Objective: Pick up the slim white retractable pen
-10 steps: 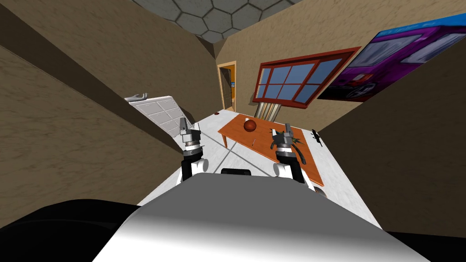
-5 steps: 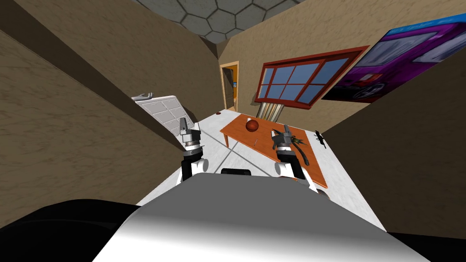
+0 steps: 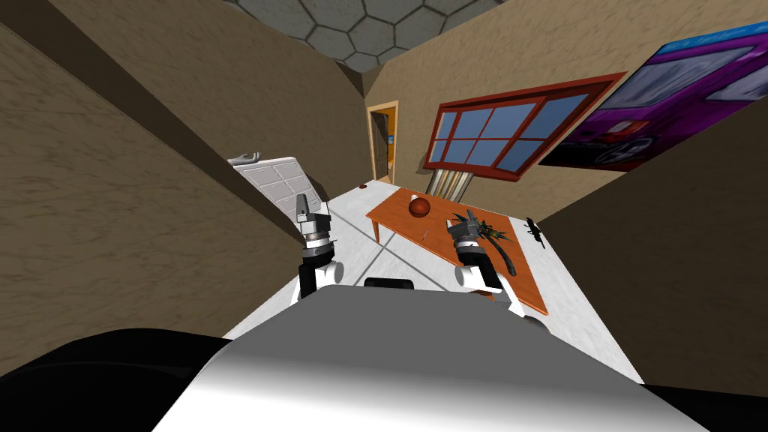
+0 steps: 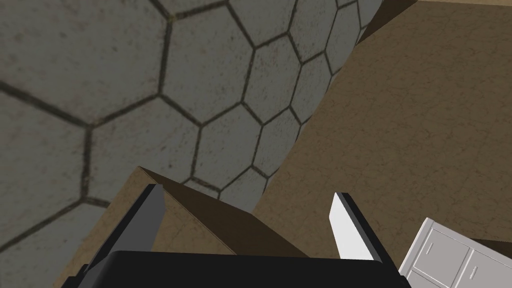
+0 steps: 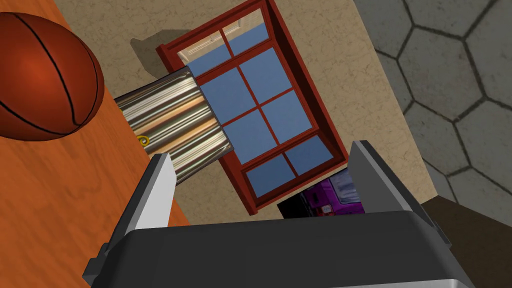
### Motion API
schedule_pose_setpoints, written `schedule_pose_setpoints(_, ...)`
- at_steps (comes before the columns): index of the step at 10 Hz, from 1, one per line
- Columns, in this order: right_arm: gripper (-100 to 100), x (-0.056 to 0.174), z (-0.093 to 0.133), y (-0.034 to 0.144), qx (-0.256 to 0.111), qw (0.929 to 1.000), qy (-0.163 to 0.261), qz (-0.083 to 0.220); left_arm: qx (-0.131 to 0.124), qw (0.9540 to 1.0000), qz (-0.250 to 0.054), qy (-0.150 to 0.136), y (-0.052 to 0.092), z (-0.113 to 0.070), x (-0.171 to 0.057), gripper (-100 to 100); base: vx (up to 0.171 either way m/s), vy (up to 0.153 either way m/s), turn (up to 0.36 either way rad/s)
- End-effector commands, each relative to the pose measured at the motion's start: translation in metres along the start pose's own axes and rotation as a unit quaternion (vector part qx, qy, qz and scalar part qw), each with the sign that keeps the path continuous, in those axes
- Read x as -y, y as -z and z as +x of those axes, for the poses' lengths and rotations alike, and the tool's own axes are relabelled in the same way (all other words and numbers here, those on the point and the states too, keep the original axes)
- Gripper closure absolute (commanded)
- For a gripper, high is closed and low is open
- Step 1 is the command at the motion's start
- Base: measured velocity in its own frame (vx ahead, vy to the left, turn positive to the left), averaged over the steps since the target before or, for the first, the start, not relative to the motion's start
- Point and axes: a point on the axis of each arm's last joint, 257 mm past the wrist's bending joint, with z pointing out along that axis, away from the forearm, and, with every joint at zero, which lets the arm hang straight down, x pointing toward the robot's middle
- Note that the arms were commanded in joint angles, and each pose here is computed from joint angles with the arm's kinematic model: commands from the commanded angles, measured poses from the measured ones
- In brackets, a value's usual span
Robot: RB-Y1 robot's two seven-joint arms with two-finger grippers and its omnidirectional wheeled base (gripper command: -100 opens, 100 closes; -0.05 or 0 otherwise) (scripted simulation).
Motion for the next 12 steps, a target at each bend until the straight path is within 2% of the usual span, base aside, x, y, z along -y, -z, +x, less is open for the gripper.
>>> schedule_pose_setpoints(1,-100,0.010,-0.008,-0.002,0.013,0.9995,-0.024,0.017,0.000,1.0000,0.000,0.000,0.000,0.000,0.000,0,-0.011,0.033,0.031)
schedule_pose_setpoints(4,-100,0.031,-0.037,-0.005,0.052,0.9955,-0.060,0.051,0.000,1.0000,0.000,0.000,0.000,0.000,0.000,0,-0.009,0.045,0.047)
schedule_pose_setpoints(6,-100,0.037,-0.040,-0.004,0.061,0.9931,-0.079,0.061,0.000,1.0000,0.000,0.000,0.000,0.000,0.000,0,0.003,0.022,0.013)
schedule_pose_setpoints(7,-100,0.048,-0.055,-0.004,0.083,0.9886,-0.098,0.077,0.000,1.0000,0.000,0.000,0.000,0.000,0.000,0,0.006,0.026,0.048)
schedule_pose_setpoints(8,-100,0.051,-0.056,-0.003,0.088,0.9869,-0.108,0.082,0.000,1.0000,0.000,0.000,0.000,0.000,0.000,0,0.006,0.029,0.035)
schedule_pose_setpoints(9,-100,0.062,-0.071,-0.001,0.111,0.9814,-0.122,0.098,0.000,1.0000,0.000,0.000,0.000,0.000,0.000,0,0.013,0.043,0.048)
schedule_pose_setpoints(10,-100,0.065,-0.072,-0.001,0.116,0.9787,-0.136,0.101,0.000,1.0000,0.000,0.000,0.000,0.000,0.000,0,0.009,0.038,0.020)
schedule_pose_setpoints(11,-100,0.075,-0.086,0.001,0.138,0.9723,-0.151,0.113,0.000,1.0000,0.000,0.000,0.000,0.000,0.000,0,0.012,0.041,0.040)
schedule_pose_setpoints(12,-100,0.079,-0.088,0.003,0.146,0.9680,-0.166,0.118,0.000,1.0000,0.000,0.000,0.000,0.000,0.000,0,0.011,0.031,0.021)
